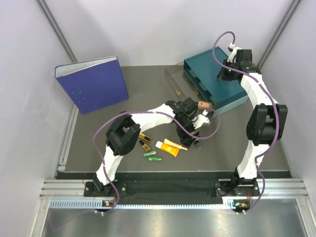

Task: Organize the makeup

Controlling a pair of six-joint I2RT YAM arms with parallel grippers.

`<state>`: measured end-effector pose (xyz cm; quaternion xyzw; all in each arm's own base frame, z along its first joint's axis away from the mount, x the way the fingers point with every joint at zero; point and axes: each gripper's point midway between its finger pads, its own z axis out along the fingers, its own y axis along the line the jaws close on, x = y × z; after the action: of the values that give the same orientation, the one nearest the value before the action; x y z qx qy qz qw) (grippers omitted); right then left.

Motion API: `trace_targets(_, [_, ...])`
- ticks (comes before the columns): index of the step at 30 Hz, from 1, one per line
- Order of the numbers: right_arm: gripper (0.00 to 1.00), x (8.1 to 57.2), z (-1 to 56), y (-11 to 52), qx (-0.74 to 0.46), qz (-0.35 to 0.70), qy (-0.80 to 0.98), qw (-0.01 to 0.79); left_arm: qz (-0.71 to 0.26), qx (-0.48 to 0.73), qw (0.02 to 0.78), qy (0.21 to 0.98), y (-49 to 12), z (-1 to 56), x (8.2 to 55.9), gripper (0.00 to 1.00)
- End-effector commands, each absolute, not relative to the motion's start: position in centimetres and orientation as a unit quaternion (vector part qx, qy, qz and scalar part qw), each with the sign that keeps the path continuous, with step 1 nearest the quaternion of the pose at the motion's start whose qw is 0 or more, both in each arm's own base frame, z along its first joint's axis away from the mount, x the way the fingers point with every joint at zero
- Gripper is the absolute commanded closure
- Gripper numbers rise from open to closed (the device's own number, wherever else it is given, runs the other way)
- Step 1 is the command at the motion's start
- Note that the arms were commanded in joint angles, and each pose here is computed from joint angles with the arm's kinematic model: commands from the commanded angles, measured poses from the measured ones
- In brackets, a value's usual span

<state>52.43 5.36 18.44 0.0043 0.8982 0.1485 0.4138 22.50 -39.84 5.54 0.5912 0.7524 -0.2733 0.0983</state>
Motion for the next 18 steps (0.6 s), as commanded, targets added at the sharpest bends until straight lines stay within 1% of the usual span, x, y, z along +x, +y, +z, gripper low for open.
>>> trace_targets(1, [1.0,48.1,11.9,6.3,0.012,0.148,0.943,0.297,-0.279,0.607,0.123,0.734,-41.5,6.3,23.4,0.21])
trace_targets(5, [1.0,47.9,11.7,6.3,0.013,0.149,0.944,0.293,-0.267,0.607,0.122,0.739,-41.8,5.8,23.5,0.23])
trace_targets(11, [1.0,47.9,11.5,6.3,0.014,0.148,0.945,0.292,-0.232,0.6,0.129,0.754,-39.9,5.9,23.4,0.24])
trace_targets(14, [1.0,47.0,11.3,5.3,0.025,0.122,0.952,0.281,-0.206,0.588,0.14,0.77,-38.9,6.6,24.1,0.25])
trace_targets(15, [1.0,47.0,11.4,4.7,0.03,0.103,0.951,0.291,-0.203,0.584,0.141,0.773,-38.6,6.8,24.1,0.25])
trace_targets(16, [1.0,46.9,13.2,4.3,0.032,0.096,0.943,0.317,-0.199,0.582,0.145,0.775,-38.4,6.9,24.2,0.25])
trace_targets(18, [1.0,46.2,13.7,4.2,0.032,0.104,0.936,0.336,-0.204,0.571,0.172,0.777,-38.7,8.4,24.6,0.25])
